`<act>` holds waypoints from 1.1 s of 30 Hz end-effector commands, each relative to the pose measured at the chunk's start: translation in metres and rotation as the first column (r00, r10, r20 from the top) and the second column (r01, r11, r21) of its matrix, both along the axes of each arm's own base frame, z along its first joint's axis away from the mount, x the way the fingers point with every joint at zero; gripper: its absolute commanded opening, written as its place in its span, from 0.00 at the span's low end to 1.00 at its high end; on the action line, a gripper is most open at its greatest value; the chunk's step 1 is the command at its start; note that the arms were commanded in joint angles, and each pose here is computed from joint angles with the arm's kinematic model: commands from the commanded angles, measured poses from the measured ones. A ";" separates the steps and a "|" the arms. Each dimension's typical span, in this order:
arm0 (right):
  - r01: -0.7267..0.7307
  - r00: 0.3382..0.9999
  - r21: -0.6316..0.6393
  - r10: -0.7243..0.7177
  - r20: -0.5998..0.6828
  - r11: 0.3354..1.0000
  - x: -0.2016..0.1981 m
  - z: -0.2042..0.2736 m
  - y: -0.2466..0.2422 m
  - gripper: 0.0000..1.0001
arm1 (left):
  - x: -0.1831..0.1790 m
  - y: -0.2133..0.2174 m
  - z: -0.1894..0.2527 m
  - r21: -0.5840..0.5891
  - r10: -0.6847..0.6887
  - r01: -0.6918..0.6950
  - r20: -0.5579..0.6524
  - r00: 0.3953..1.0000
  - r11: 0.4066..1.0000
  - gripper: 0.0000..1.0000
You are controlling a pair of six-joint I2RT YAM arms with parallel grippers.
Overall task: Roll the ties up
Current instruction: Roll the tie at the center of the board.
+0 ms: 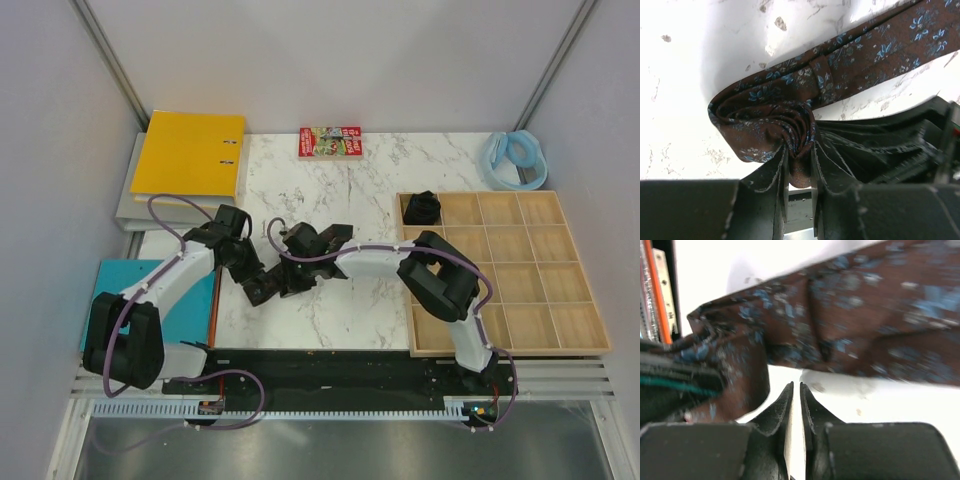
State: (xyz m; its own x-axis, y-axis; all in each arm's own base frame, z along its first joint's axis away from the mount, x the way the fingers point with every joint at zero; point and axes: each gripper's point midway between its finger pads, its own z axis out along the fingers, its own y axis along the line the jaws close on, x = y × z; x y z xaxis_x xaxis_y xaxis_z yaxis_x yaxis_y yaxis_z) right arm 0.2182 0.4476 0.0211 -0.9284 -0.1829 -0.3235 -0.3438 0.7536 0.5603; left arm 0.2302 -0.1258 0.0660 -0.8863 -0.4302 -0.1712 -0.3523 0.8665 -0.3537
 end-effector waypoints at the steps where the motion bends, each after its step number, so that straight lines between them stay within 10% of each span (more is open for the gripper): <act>1: 0.016 0.997 -0.042 -0.012 0.074 0.999 0.011 0.025 -0.021 0.17 | 0.026 0.001 0.005 0.039 -0.025 0.022 0.061 0.998 0.999 0.02; 7: 0.023 0.997 -0.088 -0.016 0.074 0.996 0.000 0.021 -0.042 0.17 | 0.040 -0.005 0.005 0.031 -0.043 0.042 0.055 0.998 0.999 0.16; 9: 0.028 0.997 -0.094 -0.022 0.071 0.995 -0.005 0.020 -0.046 0.17 | 0.043 -0.008 0.004 0.025 -0.056 0.055 0.050 0.997 0.998 0.45; 15: 0.011 0.996 -0.083 -0.003 0.089 0.997 -0.022 0.023 -0.037 0.17 | 0.051 -0.012 0.021 0.008 -0.068 0.067 0.096 0.993 0.998 0.76; 29: 0.012 0.989 0.033 -0.016 0.149 0.999 -0.017 0.042 0.001 0.15 | 0.084 0.043 0.043 0.096 -0.015 0.001 0.145 0.989 0.995 0.64; 33: 0.004 0.988 0.071 -0.015 0.154 0.997 -0.013 0.036 0.014 0.14 | 0.083 0.048 0.015 0.108 -0.032 0.024 0.065 0.997 0.994 0.39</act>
